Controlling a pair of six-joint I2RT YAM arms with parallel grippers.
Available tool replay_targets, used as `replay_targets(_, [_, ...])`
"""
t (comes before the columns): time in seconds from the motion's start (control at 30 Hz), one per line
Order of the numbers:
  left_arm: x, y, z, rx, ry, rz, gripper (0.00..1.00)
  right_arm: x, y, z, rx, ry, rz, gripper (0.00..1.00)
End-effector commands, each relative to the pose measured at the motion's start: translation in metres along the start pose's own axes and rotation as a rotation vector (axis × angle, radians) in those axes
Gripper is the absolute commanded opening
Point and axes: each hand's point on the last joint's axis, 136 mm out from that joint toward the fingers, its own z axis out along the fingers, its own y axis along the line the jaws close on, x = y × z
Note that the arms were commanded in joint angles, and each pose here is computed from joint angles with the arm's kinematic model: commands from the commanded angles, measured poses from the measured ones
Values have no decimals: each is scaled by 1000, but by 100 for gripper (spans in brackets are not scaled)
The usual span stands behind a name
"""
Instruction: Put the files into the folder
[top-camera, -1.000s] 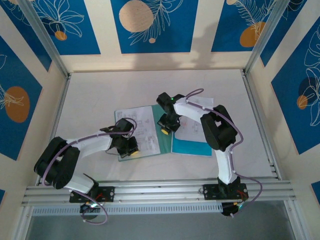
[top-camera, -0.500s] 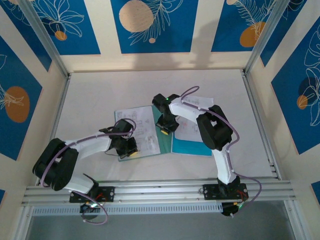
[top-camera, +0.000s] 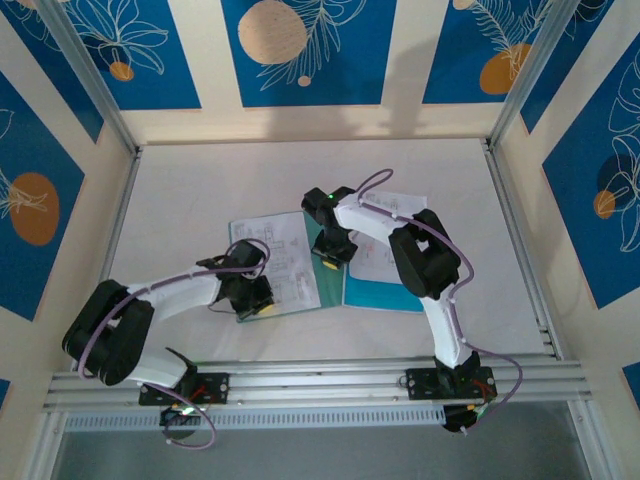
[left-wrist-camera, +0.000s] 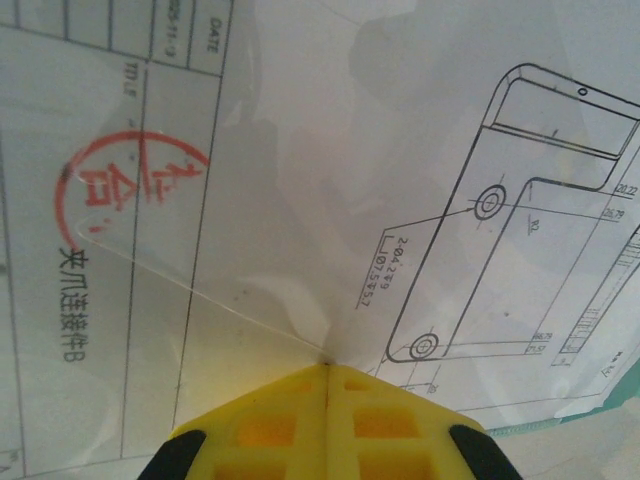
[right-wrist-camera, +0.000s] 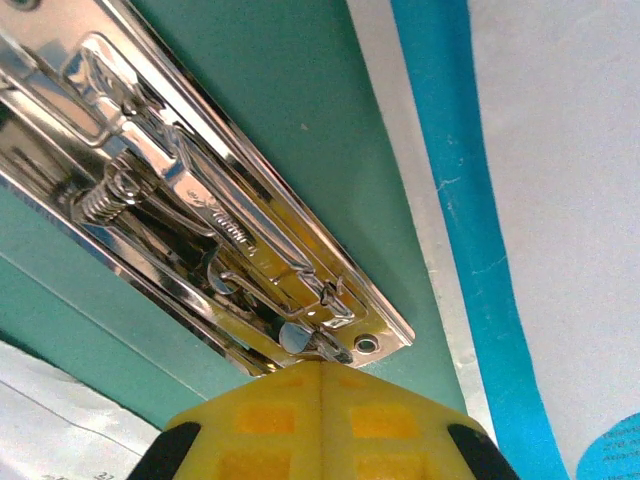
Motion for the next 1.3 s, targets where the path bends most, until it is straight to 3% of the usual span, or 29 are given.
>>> replay_targets(0.0, [14,38,2,-141,27,-42,0,-2,-62,46,305,16,-2,0])
replay_targets(0.23, [14,39,1,-147,25,-45,0,-11,-46,33,245,-4,-40,0])
replay_targets(0.43, [15,40,1,-146,27,-43,0,-20,-8,-30,74,-120,-108,0])
replay_targets(0.63, [15,39,1,-146,26,-41,0,-20,-3,-82,-47,-195,-87,0])
replay_targets(0.97, [14,38,1,-141,24,-34,0,16,11,-60,-150,-56,-85,0])
replay_targets(1.27, [14,39,1,-143,25,-34,0,27,12,-23,-119,39,-49,0])
